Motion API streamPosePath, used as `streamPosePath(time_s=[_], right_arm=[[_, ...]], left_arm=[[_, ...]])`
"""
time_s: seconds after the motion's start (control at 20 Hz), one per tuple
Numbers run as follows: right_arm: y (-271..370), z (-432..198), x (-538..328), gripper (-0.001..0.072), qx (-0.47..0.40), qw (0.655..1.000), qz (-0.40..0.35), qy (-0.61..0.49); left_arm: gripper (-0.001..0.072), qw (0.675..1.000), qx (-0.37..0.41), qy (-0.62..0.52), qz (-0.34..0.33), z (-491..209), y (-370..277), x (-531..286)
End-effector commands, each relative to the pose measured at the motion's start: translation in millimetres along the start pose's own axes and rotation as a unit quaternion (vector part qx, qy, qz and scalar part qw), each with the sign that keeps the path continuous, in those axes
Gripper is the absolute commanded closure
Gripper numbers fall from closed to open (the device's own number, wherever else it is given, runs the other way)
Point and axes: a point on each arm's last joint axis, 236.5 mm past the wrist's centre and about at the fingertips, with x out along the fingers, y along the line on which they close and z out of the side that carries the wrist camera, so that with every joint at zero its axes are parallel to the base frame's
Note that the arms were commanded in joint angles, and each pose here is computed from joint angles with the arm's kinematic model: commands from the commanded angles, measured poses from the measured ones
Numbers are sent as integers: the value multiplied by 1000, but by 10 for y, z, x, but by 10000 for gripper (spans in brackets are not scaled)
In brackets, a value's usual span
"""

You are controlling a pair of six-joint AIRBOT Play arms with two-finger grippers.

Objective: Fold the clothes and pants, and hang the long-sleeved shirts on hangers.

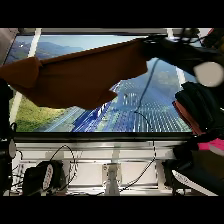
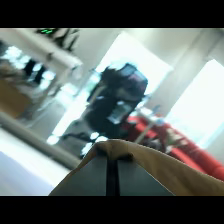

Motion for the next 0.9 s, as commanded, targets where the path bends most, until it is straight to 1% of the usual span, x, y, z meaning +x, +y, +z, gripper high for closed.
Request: streamPosePath(time_s=[0.0, 0.2, 0.3, 0.4, 0.5, 0.6, 0.7, 0.8, 0.85], right_arm=[[68, 293, -728, 695, -39, 998, -4, -42], [196, 654, -1392, 696, -41, 992, 5, -117], [218, 700, -1543, 696, -42, 991, 7, -130], [201, 584, -1466, 696, -35, 994, 6, -105], [152, 280, -1251, 696, -4, 999, 4, -46], [74, -69, -970, 696, 26, 1000, -3, 5], [-21, -403, -646, 696, 63, 997, -13, 41], [-141, -901, -250, 696, 83, 992, -27, 94], [-205, -1182, -66, 695, 87, 988, -35, 125]], left_arm=[[687, 995, -49, -22, -83, 145, -478, -108], [688, 984, -102, -9, -143, 154, -846, -278], [689, 986, -104, 13, -133, 28, -815, -245], [688, 989, -105, 49, -95, -203, -645, -133], [689, 989, -103, 66, -84, -292, -631, -11], [689, 991, -80, 88, -61, -368, -587, 174], [689, 989, -49, 138, -8, -615, -395, 410], [689, 977, -21, 207, 44, -1068, -163, 584], [688, 968, -3, 243, 60, -1343, -78, 632]])
